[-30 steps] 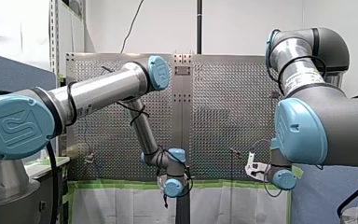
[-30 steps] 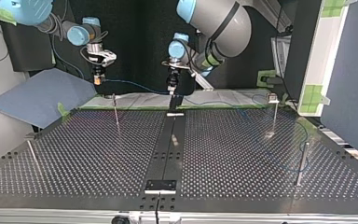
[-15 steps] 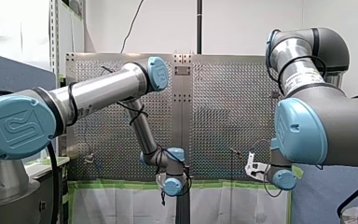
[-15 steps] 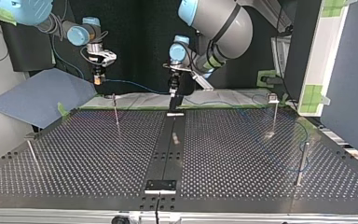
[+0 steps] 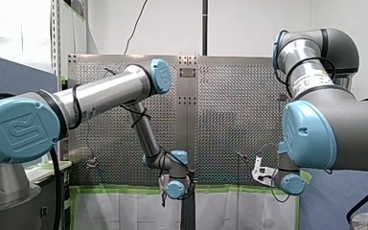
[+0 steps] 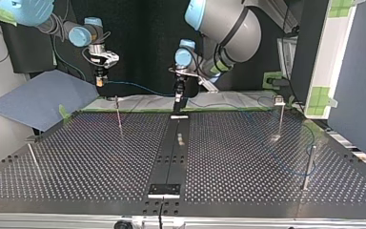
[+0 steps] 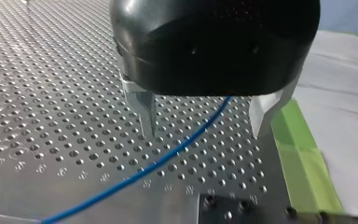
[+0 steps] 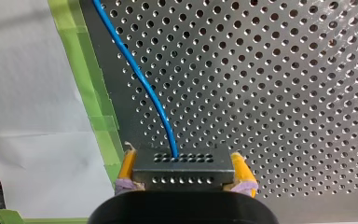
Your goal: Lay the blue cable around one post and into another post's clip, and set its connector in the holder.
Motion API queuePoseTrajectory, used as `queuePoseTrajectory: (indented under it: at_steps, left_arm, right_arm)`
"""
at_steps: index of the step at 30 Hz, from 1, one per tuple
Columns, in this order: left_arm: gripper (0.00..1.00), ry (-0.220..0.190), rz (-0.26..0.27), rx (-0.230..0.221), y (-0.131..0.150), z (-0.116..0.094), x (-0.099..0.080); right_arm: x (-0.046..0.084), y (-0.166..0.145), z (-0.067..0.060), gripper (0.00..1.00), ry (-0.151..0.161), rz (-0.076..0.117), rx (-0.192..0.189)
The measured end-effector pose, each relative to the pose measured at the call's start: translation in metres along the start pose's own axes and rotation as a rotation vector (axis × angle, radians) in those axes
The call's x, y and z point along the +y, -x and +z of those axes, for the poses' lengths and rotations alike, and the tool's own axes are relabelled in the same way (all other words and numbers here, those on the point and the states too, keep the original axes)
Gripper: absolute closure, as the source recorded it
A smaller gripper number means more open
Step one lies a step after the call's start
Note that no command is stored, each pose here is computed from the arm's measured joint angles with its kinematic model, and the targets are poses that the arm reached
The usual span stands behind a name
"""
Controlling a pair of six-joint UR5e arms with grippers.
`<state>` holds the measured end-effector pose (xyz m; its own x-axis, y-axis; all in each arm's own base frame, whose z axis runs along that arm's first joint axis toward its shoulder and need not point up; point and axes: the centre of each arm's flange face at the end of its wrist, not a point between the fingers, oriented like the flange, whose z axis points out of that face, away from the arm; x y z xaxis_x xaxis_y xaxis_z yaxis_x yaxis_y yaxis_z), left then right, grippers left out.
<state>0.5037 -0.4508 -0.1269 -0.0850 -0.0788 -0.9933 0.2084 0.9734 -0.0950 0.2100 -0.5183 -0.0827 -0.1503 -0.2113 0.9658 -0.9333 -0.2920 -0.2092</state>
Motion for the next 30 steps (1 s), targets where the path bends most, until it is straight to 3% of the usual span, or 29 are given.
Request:
queuePoseTrajectory:
  at_steps: [9,11,17,27,30]
  left_arm:
    - [0.0,0.039,0.053,-0.005,0.0011,0.0021,0.0068]
    - [0.12,0.039,0.054,-0.007,0.0012,0.0023,0.0066]
    - [0.25,0.031,0.055,-0.008,0.0012,0.0024,0.0058]
    - [0.28,0.025,0.059,-0.008,0.001,0.0015,0.004]
    - [0.36,0.023,0.061,-0.008,0.0008,0.001,0.003]
  right_arm:
    - [0.0002,-0.0001,0.0001,1.0,0.0,0.0,0.0]
    - [0.0003,-0.0002,0.0002,1.0,0.001,0.0,0.001]
    - [0.0004,-0.0002,0.0001,1.0,0.002,0.0,0.001]
    - [0.0004,-0.0001,0.0,1.0,0.002,0.0,0.001]
    - [0.0005,-0.0001,0.0,1.0,0.002,0.0,0.0]
